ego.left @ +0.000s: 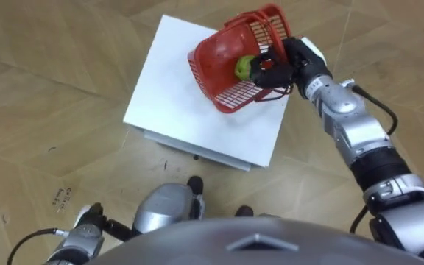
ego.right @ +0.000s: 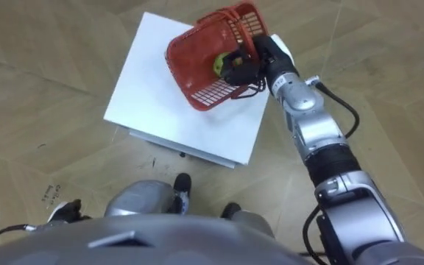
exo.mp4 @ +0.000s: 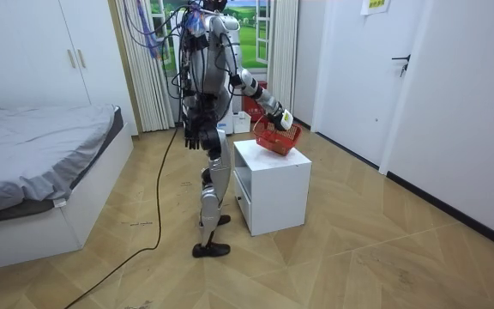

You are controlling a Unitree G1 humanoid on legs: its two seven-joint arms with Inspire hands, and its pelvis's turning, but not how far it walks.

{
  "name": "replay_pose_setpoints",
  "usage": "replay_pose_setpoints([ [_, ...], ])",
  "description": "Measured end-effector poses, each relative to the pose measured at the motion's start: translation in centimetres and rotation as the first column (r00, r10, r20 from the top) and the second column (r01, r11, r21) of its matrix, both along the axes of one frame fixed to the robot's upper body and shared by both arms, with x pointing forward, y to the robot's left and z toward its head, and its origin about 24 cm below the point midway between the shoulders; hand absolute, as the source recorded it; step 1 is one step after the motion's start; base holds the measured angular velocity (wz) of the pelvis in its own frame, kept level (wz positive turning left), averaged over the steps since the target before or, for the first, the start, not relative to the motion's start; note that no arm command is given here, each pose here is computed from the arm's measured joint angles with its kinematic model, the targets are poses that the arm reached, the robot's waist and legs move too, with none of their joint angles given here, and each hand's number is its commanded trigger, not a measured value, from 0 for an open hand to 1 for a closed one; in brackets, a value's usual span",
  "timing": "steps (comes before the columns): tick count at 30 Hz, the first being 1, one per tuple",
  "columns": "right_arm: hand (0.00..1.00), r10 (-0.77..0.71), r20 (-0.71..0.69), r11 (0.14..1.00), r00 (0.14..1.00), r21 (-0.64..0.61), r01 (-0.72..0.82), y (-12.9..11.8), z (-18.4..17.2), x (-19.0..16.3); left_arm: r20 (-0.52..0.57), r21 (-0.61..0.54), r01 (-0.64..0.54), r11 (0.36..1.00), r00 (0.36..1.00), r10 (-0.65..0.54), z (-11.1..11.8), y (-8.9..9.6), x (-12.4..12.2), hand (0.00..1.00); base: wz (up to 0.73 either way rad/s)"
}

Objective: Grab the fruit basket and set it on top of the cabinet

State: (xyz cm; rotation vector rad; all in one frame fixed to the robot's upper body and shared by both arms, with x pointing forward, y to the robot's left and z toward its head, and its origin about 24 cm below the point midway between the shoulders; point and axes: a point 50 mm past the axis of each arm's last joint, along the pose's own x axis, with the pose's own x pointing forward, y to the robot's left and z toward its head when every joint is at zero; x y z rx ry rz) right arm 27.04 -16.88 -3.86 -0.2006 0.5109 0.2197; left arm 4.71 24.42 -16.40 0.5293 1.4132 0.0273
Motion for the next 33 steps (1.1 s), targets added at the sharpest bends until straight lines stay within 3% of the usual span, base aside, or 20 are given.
replay_pose_setpoints([
  [9, 1.00, 0.007, -0.053, 1.000, 0.999, 0.022, -0.006, 0.8, -0.7, -0.4, -0.018, -0.038, 0.000, 0.999, 1.000, -0.001, -0.1, -0.5, 0.1, 0.00, 0.05],
  [10, 0.71, 0.002, -0.058, 0.999, 0.998, 0.033, 0.000, 0.8, -0.8, -0.4, -0.016, -0.045, 0.002, 0.999, 1.000, -0.002, -0.1, -0.5, 0.2, 0.00, 0.13],
  [11, 0.02, -0.001, -0.063, 0.999, 0.998, 0.040, 0.003, 0.8, -0.9, -0.4, -0.017, -0.046, 0.002, 0.999, 1.000, -0.002, -0.1, -0.5, 0.2, 0.00, 0.14],
  [19, 0.00, -0.002, -0.140, 0.999, 0.990, 0.044, 0.008, 1.1, -2.3, -0.9, -0.036, -0.055, 0.000, 0.998, 0.999, -0.002, -0.2, -0.6, -0.2, 0.00, 0.07],
  [33, 0.00, 0.021, -0.157, 0.999, 0.987, 0.038, -0.016, 1.9, -2.8, -1.3, -0.053, -0.075, 0.007, 0.997, 0.999, -0.011, -0.3, -0.7, -0.5, 0.00, 0.00],
])
